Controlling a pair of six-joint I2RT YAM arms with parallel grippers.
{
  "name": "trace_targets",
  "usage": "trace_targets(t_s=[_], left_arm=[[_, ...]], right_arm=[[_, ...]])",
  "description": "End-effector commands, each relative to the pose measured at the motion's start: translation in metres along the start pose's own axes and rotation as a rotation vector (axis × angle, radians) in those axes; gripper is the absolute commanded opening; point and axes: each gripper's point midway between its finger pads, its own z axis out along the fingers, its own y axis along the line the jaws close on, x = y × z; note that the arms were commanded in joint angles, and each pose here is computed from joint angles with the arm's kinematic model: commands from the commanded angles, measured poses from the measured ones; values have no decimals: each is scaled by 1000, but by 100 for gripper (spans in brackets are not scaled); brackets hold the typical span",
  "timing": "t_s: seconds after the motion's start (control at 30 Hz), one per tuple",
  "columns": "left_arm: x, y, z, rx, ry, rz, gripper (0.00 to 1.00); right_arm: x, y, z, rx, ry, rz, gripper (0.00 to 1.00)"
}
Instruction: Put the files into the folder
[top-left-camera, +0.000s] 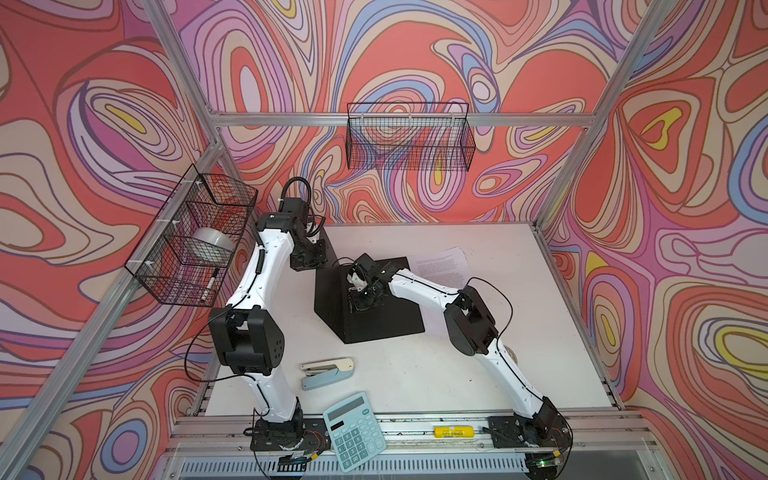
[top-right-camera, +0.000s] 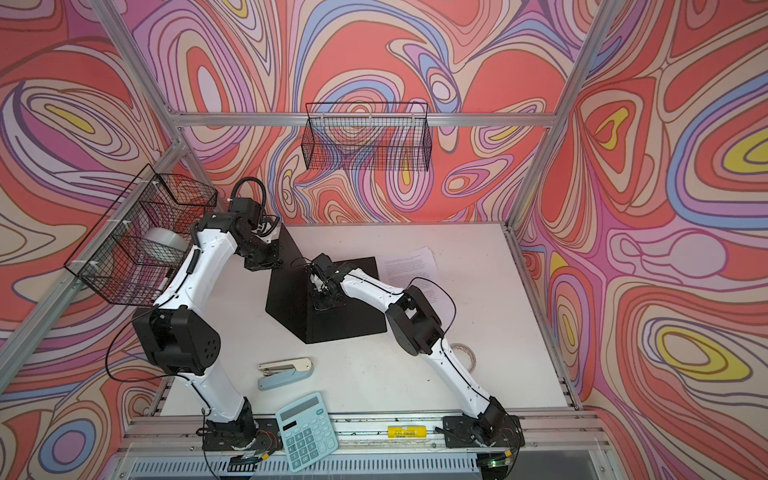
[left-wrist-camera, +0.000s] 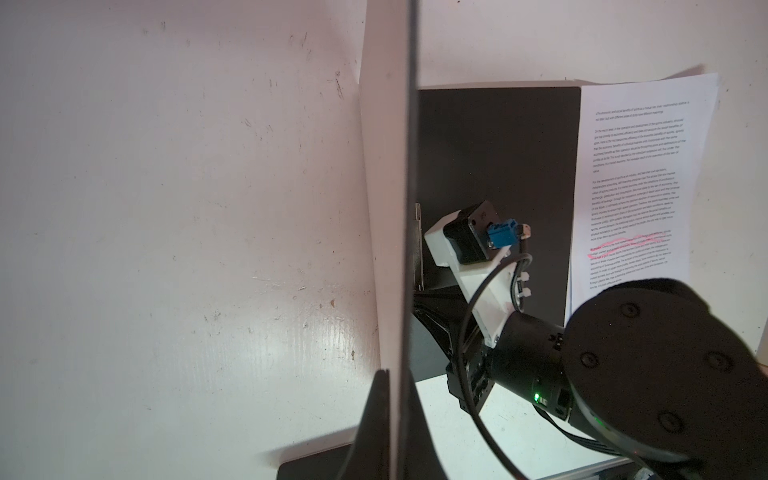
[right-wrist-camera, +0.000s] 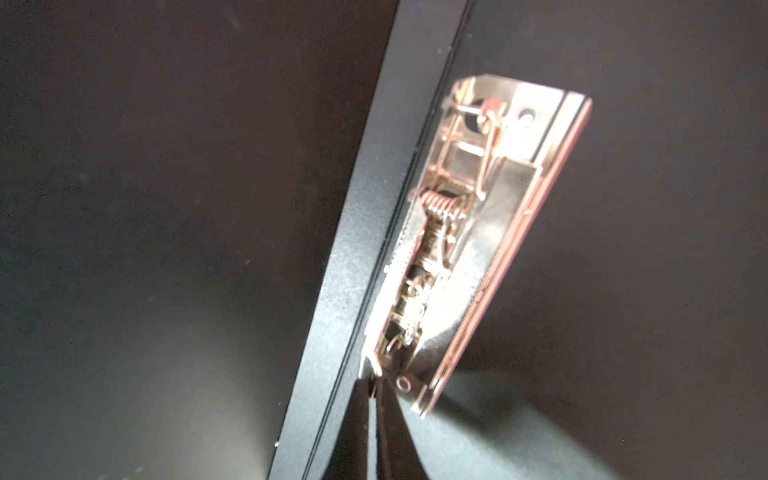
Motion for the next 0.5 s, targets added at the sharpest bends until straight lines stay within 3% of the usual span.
trace_targets(t_s=[0.0,0.47], left_arm=[[11,-6,-2,36,59,13,0],[12,-3,-3,21,65,51,0]], right_arm=[[28,-44,35,129,90,36,3],[23,-63,33,262,71,25,0]])
